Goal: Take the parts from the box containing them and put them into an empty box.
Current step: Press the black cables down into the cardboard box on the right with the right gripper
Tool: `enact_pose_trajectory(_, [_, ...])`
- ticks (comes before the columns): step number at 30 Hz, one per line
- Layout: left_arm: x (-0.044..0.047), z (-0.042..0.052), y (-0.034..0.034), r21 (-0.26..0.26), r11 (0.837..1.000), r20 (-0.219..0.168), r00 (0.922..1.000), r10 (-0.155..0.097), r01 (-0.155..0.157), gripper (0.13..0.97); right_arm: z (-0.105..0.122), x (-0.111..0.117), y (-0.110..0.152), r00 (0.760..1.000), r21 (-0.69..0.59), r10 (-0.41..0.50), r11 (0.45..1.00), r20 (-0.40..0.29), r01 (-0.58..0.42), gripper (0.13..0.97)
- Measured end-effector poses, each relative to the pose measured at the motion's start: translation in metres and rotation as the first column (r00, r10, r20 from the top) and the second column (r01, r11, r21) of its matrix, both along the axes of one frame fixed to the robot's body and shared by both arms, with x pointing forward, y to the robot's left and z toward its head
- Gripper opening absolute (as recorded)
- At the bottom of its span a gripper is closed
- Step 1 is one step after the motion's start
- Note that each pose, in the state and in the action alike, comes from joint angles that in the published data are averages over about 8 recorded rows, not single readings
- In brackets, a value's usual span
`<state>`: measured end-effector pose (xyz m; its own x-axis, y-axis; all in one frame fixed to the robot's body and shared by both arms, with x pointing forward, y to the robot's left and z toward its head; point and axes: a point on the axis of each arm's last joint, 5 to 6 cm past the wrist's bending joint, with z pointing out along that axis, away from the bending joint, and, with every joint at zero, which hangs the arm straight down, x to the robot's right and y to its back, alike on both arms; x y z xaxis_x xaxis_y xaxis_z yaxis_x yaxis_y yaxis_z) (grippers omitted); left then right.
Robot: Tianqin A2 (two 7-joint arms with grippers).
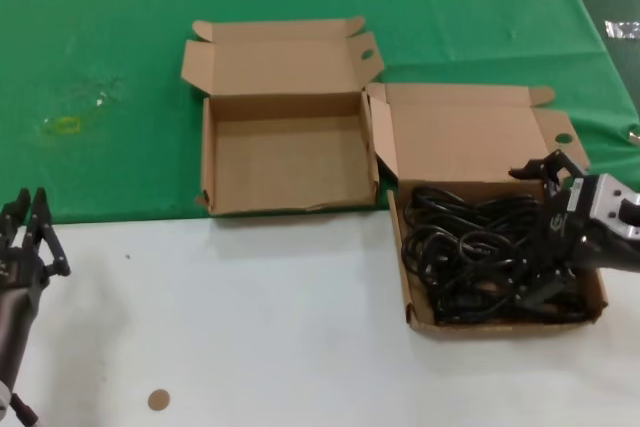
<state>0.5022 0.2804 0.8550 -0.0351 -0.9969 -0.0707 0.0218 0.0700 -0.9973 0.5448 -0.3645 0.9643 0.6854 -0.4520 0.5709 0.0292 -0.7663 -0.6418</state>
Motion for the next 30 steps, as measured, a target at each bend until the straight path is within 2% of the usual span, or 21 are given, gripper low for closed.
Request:
enact_pose_trajectory(4, [0.0000, 0.0000, 0.0000, 0.000, 1.000, 0.000, 1.0000, 0.000, 0.000, 0.192, 0.006, 0.010, -0.003, 0.998, -0.091, 0.045, 0.995, -0.040, -0.049, 0.966])
enact_pose_trajectory(12, [0.0000, 0.0000, 0.0000, 0.000, 1.000, 0.000, 1.0000, 0.000, 0.000, 0.157, 0.005, 0.031, -0.002, 0.991, -0.202, 0.090, 0.973, -0.096, -0.108, 0.966])
enact_pose_trajectory(23, [0.0000, 0.0000, 0.0000, 0.000, 1.000, 0.000, 1.0000, 0.000, 0.000, 0.152, -0.001, 0.060, 0.002, 0.988, -0.261, 0.102, 0.957, -0.114, -0.129, 0.964])
enact_pose_trajectory(30, [0.0000, 0.0000, 0.0000, 0.000, 1.000, 0.000, 1.0000, 0.000, 0.000, 0.152, 0.000, 0.066, 0.004, 0.986, -0.278, 0.114, 0.950, -0.126, -0.145, 0.916])
